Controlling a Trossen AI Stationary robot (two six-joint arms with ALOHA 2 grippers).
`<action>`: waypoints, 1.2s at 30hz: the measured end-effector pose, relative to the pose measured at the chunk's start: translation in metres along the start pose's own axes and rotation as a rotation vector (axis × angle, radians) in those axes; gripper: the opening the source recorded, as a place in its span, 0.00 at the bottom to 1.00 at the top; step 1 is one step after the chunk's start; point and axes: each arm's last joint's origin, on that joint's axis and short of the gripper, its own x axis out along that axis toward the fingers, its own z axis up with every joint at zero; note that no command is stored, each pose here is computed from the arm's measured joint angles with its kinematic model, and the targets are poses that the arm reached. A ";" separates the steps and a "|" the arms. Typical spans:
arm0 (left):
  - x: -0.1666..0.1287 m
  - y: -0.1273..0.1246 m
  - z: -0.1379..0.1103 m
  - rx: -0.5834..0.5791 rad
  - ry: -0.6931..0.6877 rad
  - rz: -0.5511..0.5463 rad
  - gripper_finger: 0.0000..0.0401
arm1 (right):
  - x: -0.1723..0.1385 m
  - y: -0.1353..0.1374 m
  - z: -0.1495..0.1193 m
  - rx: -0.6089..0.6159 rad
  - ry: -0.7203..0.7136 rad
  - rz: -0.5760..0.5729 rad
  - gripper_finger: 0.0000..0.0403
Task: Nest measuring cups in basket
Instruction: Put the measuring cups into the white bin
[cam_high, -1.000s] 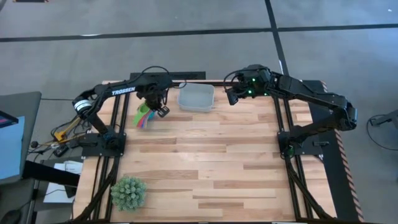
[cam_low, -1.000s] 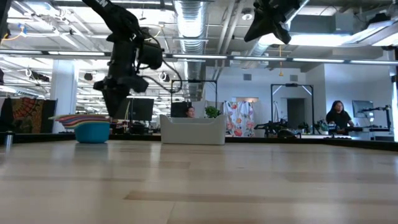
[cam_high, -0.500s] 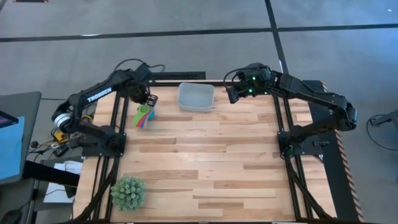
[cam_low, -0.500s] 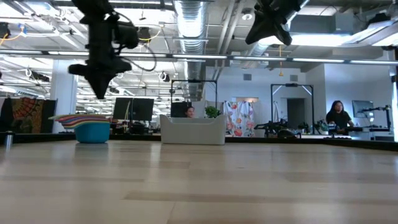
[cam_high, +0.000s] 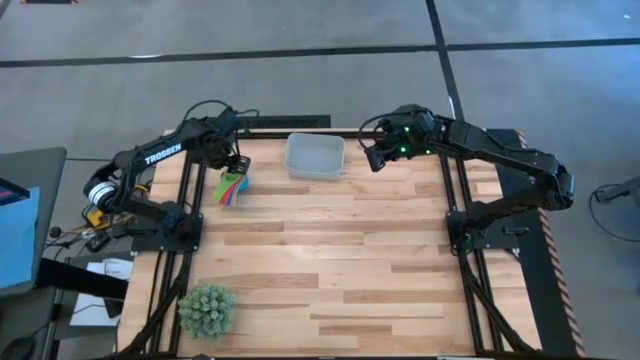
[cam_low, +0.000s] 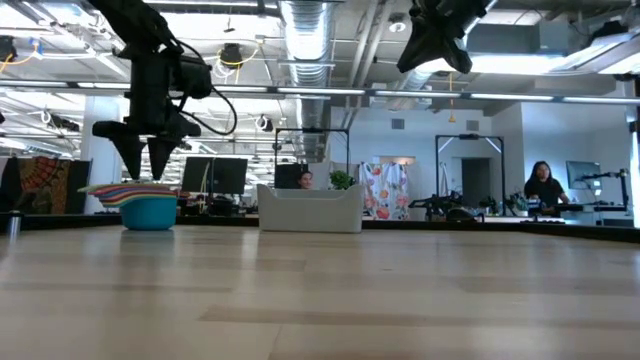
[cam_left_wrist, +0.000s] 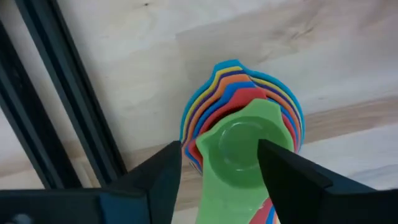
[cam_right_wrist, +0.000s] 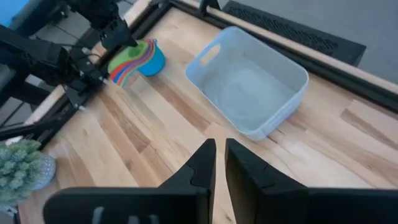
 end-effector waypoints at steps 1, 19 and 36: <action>0.001 -0.002 0.000 0.007 -0.002 0.008 0.50 | 0.000 0.000 -0.001 -0.001 0.009 -0.003 0.15; 0.003 -0.022 -0.004 0.119 -0.056 0.055 0.09 | 0.000 0.000 -0.004 -0.020 0.033 -0.013 0.15; 0.034 -0.048 -0.008 0.158 0.097 0.015 0.01 | -0.001 0.002 -0.012 -0.036 0.096 -0.030 0.15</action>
